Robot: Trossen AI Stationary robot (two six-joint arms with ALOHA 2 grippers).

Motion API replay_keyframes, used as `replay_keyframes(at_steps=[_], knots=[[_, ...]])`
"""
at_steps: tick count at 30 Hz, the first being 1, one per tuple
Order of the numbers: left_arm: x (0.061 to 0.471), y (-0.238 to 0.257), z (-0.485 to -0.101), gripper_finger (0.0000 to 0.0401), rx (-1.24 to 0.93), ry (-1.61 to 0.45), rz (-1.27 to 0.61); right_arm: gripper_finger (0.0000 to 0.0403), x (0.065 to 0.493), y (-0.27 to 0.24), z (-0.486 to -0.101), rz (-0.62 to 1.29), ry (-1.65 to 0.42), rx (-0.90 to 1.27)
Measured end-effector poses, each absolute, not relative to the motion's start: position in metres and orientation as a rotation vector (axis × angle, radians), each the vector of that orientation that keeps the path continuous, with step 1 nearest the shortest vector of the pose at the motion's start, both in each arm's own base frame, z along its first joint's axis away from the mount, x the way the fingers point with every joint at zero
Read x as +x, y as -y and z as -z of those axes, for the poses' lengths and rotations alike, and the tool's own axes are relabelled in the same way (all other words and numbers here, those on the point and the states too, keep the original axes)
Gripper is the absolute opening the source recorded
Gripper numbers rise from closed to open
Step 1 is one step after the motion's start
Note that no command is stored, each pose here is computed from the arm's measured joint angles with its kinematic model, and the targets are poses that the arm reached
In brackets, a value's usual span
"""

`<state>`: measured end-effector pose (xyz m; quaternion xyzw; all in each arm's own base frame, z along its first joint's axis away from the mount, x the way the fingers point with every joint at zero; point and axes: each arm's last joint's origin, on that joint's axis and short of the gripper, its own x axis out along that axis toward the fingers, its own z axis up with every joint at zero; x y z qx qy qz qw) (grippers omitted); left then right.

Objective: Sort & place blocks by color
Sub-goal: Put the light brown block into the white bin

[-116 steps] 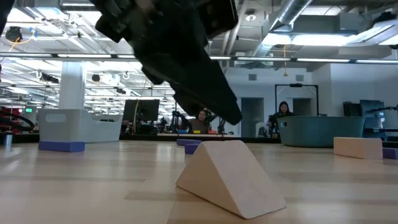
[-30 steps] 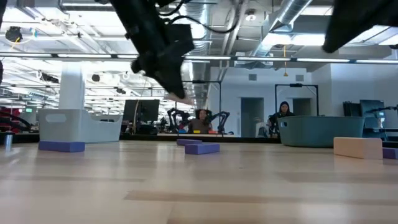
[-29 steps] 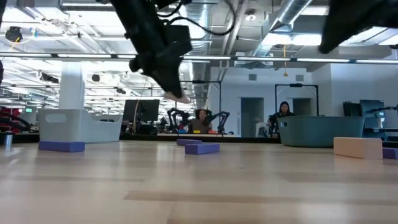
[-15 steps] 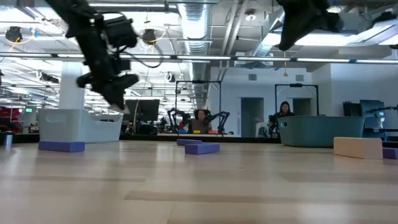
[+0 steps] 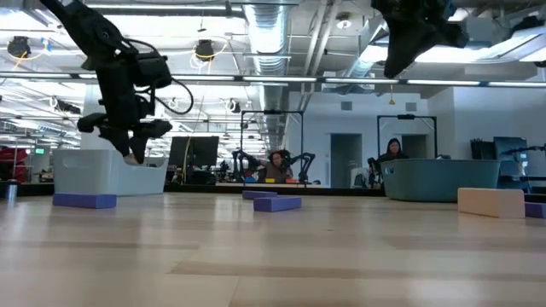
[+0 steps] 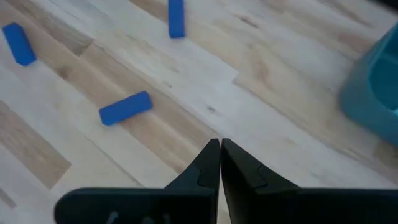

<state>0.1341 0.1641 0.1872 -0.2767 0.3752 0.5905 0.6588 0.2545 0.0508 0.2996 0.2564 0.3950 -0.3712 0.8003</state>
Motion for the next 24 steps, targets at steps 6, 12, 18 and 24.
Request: replay_keyframes(at_steps=[6, 12, 18, 24], knots=[[0.129, -0.176, -0.176, 0.0148, -0.710, -0.881, -1.315, 0.0010, 0.266, -0.064, -0.285, 0.776, -0.891, 0.581], [0.129, -0.179, -0.172, 0.0187, -0.702, -0.910, -1.302, 0.0015, 0.267, -0.083, -0.277, 0.760, -0.904, 0.575], [0.140, -0.179, -0.188, 0.0226, -0.690, -0.831, -1.097, 0.0014, 0.263, -0.100, -0.279, 0.699, -0.889, 0.562], [0.169, -0.153, -0.227, 0.0213, -0.556, -0.555, -0.923, 0.0005, 0.248, -0.135, -0.272, 0.583, -0.940, 0.483]])
